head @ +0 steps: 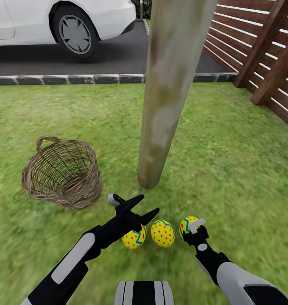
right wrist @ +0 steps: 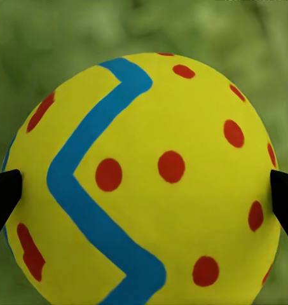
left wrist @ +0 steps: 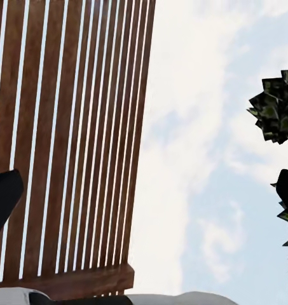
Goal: Take the three Easter eggs out of the wicker basket on the lawn in the garden, then place them on the lawn next to a single tree (choose any tree) so that all three eggs are next to the same tree and none are left in the basket.
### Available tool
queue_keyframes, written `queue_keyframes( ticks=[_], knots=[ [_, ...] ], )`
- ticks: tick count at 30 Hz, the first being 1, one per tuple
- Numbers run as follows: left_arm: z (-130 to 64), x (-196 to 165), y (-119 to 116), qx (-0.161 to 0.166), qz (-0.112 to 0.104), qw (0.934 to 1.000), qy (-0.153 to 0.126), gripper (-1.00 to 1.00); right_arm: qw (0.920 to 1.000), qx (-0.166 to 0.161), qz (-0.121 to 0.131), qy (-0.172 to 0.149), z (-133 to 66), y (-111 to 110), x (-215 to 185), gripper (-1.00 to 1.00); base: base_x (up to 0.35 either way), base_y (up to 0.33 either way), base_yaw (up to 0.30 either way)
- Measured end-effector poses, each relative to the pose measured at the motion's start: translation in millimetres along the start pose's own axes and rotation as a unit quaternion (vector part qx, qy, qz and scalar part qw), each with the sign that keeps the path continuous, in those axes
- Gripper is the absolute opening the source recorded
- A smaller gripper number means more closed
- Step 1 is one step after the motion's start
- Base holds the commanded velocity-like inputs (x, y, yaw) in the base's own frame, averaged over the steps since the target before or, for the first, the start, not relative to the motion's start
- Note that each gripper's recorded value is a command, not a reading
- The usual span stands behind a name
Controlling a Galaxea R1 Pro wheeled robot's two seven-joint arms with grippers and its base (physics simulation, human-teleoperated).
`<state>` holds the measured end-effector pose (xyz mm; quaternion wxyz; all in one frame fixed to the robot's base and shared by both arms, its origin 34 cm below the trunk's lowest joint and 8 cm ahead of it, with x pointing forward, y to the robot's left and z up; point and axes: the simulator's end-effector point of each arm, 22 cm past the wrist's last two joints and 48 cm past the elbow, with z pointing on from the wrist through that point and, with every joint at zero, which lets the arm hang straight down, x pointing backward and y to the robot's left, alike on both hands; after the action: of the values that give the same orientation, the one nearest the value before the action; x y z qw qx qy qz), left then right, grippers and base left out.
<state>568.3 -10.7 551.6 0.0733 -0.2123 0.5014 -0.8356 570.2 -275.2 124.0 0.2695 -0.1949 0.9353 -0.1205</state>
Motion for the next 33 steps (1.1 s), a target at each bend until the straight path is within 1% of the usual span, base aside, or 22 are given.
queue_keyframes(
  ticks=[6,7,9,18,30,33],
  knots=[
    [-0.1,-0.1,0.6,-0.001,0.0,1.0,0.0,1.0,1.0,0.003,0.001,0.0,-0.4,1.2,-1.2,-1.0,0.0,0.0,0.0],
    [-0.1,-0.1,0.6,-0.001,0.0,1.0,0.0,1.0,1.0,0.003,0.0,0.0,-0.5,1.6,-1.4,1.0,0.0,0.0,0.0],
    [-0.2,-0.4,0.9,-0.001,0.0,1.0,0.0,1.0,1.0,-0.002,0.001,0.004,-0.5,4.4,1.7,1.0,0.0,0.0,0.0],
    [-0.2,-0.7,0.3,0.0,-0.001,1.0,-0.001,1.0,1.0,-0.001,0.003,0.008,-0.3,1.7,4.6,1.0,0.0,0.0,0.0],
    [9.7,10.1,-19.9,0.006,0.02,0.9997,0.012,1.0,0.9998,0.009,0.006,-0.015,-11.5,-10.7,-21.6,1.0,0.0,0.0,0.0],
    [14.1,13.9,-24.7,0.009,0.024,0.9996,0.015,1.0,0.9995,0.016,0.008,-0.026,-13.6,-19.7,-33.8,1.0,0.0,0.0,0.0]
  ],
)
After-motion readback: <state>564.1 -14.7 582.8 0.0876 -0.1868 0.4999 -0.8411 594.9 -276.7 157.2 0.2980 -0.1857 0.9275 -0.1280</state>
